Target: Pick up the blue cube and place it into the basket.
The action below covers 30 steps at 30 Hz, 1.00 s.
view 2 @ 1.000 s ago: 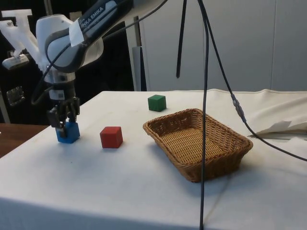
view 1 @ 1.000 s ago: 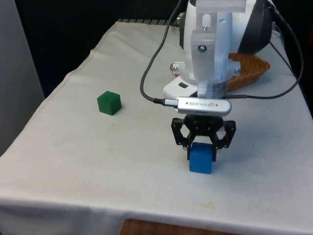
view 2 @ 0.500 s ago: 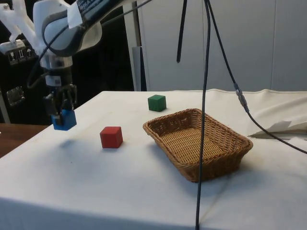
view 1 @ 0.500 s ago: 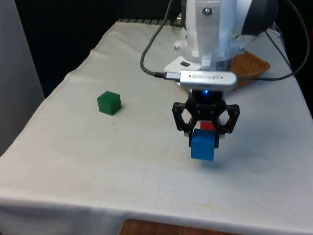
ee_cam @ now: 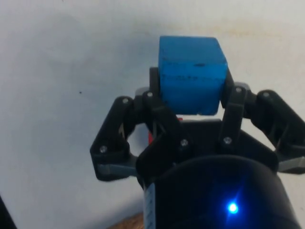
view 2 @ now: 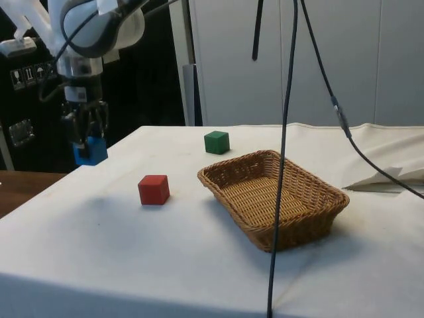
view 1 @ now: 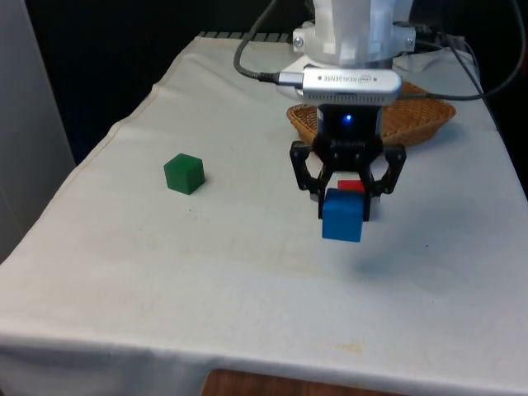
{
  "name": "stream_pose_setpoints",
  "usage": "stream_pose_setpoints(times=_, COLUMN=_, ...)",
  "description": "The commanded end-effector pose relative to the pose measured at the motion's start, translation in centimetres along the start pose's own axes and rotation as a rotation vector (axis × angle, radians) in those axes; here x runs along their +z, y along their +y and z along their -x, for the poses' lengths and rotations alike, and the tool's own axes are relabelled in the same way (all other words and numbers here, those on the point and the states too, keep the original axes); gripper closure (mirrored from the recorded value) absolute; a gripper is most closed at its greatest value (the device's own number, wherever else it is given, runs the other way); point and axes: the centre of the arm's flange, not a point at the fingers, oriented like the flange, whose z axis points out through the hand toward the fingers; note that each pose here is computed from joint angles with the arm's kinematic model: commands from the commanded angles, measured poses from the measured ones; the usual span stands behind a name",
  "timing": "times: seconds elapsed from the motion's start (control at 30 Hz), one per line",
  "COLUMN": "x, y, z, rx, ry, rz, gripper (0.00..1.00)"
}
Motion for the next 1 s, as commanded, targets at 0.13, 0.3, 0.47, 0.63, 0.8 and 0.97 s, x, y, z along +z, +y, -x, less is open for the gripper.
stream_pose_setpoints(times=0.13, x=-1.4, y=0.1, z=0.9, rx=0.002, ry=0.005, rz=0.001, gripper=0.95)
stream_pose_setpoints(times=0.3, x=-2.7, y=0.1, z=1.6, rx=0.001, ry=0.003, rz=0.000, gripper=0.95)
stream_pose_setpoints(times=0.47, x=-3.2, y=0.1, z=2.3, rx=0.001, ry=-0.001, rz=-0.001, gripper=0.95)
stream_pose_setpoints(times=0.63, x=-3.6, y=0.2, z=3.2, rx=0.002, ry=-0.010, rz=-0.001, gripper=0.95)
stream_pose_setpoints(times=0.8, x=-3.8, y=0.2, z=4.3, rx=0.002, ry=-0.023, rz=-0.001, gripper=0.95)
stream_pose_setpoints(times=0.97, x=-3.9, y=0.1, z=5.1, rx=0.001, ry=-0.033, rz=-0.002, gripper=0.95)
